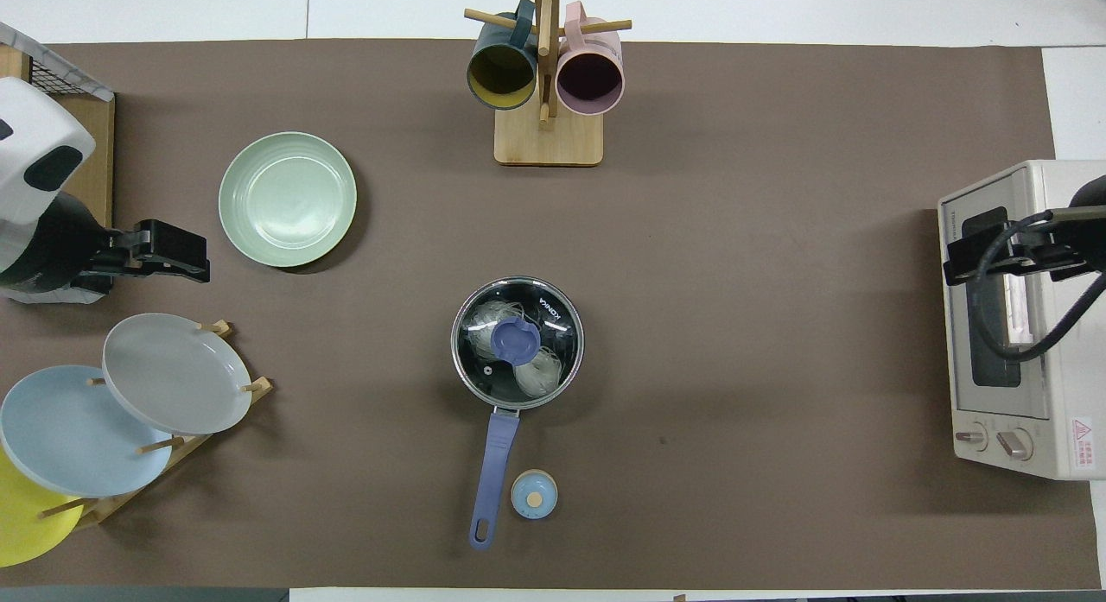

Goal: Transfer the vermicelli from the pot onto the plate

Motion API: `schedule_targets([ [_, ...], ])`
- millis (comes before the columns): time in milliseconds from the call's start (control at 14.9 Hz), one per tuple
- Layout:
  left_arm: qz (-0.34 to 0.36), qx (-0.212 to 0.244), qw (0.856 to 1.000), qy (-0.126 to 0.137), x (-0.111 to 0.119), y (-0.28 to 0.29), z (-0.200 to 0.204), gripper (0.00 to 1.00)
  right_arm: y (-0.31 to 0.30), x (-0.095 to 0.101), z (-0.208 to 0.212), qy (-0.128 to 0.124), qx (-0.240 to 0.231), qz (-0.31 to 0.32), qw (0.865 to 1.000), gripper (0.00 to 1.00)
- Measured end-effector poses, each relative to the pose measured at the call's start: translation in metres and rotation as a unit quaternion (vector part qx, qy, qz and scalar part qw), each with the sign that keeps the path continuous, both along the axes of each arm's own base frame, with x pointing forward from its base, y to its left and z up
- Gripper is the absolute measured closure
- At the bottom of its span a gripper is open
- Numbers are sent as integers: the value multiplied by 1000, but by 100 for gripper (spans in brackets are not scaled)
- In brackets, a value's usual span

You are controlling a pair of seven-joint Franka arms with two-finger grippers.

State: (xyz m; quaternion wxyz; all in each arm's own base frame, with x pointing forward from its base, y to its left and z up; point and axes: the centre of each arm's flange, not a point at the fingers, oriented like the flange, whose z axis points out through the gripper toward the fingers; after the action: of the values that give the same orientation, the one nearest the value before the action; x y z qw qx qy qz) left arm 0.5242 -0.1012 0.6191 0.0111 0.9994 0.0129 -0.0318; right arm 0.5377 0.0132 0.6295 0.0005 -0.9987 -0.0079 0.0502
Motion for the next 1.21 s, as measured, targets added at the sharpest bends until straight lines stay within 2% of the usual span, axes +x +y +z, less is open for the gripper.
schedule_targets([
  [134, 0, 0, 1000, 0, 0, 0, 0, 0, 8, 2, 2, -11, 14, 5, 1000, 0],
  [402, 0, 0, 1000, 0, 0, 0, 0, 0, 57, 0, 2, -14, 16, 19, 1000, 0],
  [804, 0, 0, 1000, 0, 0, 0, 0, 0, 189, -13, -14, -24, 18, -26, 999, 0],
  [1206, 0, 0, 1000, 0, 0, 0, 0, 0, 330, -11, -69, -30, 20, -64, 997, 0],
])
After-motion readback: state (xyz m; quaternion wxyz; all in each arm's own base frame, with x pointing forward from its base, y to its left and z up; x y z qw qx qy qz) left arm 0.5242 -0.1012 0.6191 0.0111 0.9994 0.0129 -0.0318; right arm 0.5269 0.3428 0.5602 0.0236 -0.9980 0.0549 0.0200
